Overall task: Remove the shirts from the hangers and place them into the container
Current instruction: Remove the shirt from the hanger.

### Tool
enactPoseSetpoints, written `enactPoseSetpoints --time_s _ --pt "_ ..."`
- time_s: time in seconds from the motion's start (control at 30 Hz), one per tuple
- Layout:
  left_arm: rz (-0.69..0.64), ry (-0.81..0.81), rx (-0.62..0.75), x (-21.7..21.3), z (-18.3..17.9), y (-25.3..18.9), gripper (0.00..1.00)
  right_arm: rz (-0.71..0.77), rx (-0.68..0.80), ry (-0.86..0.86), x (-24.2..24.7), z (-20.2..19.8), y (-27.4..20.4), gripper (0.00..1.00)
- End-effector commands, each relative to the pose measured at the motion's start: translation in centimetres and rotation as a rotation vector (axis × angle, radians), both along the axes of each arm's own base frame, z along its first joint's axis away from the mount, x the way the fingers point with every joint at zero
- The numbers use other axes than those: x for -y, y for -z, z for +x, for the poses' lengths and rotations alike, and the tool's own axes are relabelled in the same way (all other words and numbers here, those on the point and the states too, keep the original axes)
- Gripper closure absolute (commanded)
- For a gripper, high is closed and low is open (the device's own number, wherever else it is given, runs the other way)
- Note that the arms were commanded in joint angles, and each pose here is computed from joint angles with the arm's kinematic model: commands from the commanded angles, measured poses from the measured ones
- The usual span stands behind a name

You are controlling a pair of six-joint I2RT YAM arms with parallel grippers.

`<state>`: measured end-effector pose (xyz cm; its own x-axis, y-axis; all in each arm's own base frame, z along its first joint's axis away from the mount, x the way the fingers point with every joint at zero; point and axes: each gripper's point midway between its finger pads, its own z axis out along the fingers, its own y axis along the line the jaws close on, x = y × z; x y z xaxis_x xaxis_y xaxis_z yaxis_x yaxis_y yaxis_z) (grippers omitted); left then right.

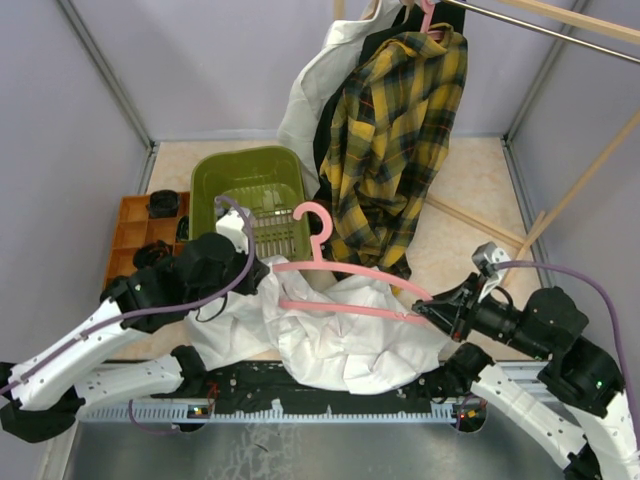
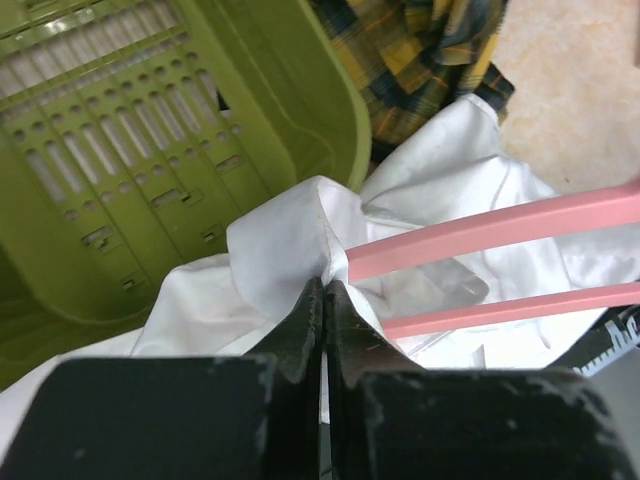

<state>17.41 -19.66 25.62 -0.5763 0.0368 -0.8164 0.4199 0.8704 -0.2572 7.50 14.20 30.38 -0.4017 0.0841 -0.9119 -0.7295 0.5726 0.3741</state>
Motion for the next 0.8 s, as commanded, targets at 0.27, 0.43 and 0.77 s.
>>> enactPoseSetpoints --time_s 0.27,0.43,0.77 --pt "-0.031 -0.303 0.029 -6.0 0.5 -1.4 1.00 -0.030 0.070 0.179 6.7 -2.7 -4.7 1.00" --pt "-0.037 -0.302 0.024 -5.9 0.5 -1.3 1.00 0.016 0.168 0.306 10.6 -3.8 -7.9 1.00" --pt "-0.057 -0.199 0.017 -3.3 0.6 -1.0 1.00 0.024 0.236 0.453 15.3 -4.3 -9.6 1.00"
